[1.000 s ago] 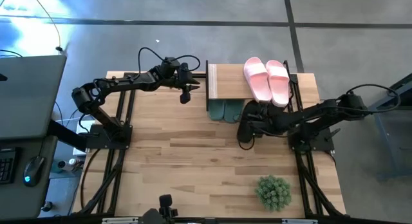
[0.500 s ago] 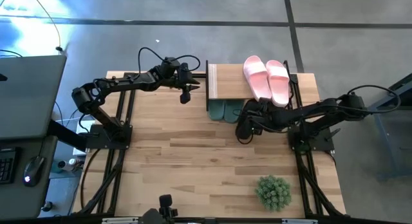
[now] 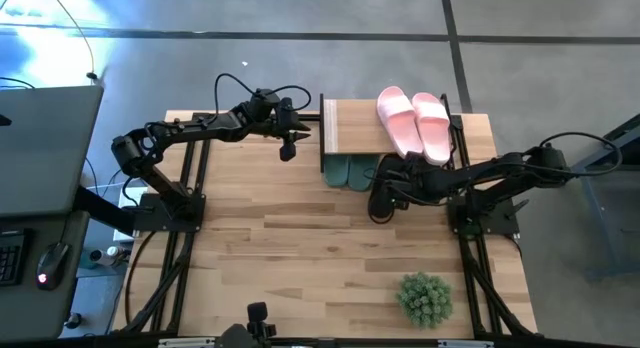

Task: Pick and place slides into the shelf
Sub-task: Put the black slipper under the shelf

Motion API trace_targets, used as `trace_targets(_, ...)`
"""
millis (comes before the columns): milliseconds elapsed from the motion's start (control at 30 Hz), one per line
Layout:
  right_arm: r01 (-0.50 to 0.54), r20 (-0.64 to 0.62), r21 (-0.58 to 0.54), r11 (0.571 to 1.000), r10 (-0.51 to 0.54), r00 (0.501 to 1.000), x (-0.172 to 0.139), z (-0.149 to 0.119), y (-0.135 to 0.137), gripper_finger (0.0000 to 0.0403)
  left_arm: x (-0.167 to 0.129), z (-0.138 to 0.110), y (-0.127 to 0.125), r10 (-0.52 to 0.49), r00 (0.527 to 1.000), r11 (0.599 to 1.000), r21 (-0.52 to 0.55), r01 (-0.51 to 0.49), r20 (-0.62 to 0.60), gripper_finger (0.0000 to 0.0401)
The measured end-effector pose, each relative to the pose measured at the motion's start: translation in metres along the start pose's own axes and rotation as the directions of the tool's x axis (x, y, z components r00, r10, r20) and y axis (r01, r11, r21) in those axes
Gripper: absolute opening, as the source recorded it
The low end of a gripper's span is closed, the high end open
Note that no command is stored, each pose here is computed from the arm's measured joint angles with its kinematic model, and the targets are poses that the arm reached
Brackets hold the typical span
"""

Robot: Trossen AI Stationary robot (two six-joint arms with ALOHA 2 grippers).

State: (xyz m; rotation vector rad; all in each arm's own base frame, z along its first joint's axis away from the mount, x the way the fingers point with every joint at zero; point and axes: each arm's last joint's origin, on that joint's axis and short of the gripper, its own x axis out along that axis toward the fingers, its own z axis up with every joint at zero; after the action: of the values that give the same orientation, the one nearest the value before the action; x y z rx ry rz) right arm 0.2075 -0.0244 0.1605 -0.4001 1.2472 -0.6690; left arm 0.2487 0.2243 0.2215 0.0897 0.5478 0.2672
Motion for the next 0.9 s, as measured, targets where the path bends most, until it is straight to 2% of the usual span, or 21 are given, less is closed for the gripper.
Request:
trace_targets(300, -0.013, -0.014, 0.053, 0.998, 0.014, 1.0, -0.008, 0.003, -0.001, 0.0094, 0.0, 0.0, 0.0, 0.0, 1.0, 1.0, 0.0, 0.0, 0.0, 0.0072)
trace_targets(533, -0.018, -0.036, 0.084, 0.996, 0.021, 0.999, -0.031, 0.01, -0.003, 0.0094, 0.0, 0.0, 0.0, 0.0, 1.0, 1.0, 0.0, 0.0, 0.0, 0.0072)
trace_targets(700, -0.042, -0.027, 0.167, 0.985, 0.047, 0.999, -0.059, 0.017, -0.002, 0.0094, 0.0, 0.0, 0.0, 0.0, 1.0, 1.0, 0.0, 0.0, -0.001, 0.0072)
trace_targets(800, -0.131, 0.033, 0.221, 0.966, 0.127, 0.991, -0.082, 0.028, 0.001, 0.0088, 0.0, 0.0, 0.0, 0.0, 1.0, 1.0, 0.0, 0.0, 0.0, 0.0072)
trace_targets(867, -0.245, 0.074, 0.275, 0.93, 0.234, 0.97, -0.098, 0.038, 0.001, 0.0073, 0.0, 0.0, 0.0, 0.0, 1.0, 1.0, 0.0, 0.0, 0.0, 0.0072)
trace_targets(900, -0.315, 0.094, 0.307, 0.898, 0.3, 0.949, -0.105, 0.044, 0.0, 0.0061, 0.0, 0.0, 0.0, 0.0, 1.0, 1.0, 0.0, 0.0, 0.0, 0.0072)
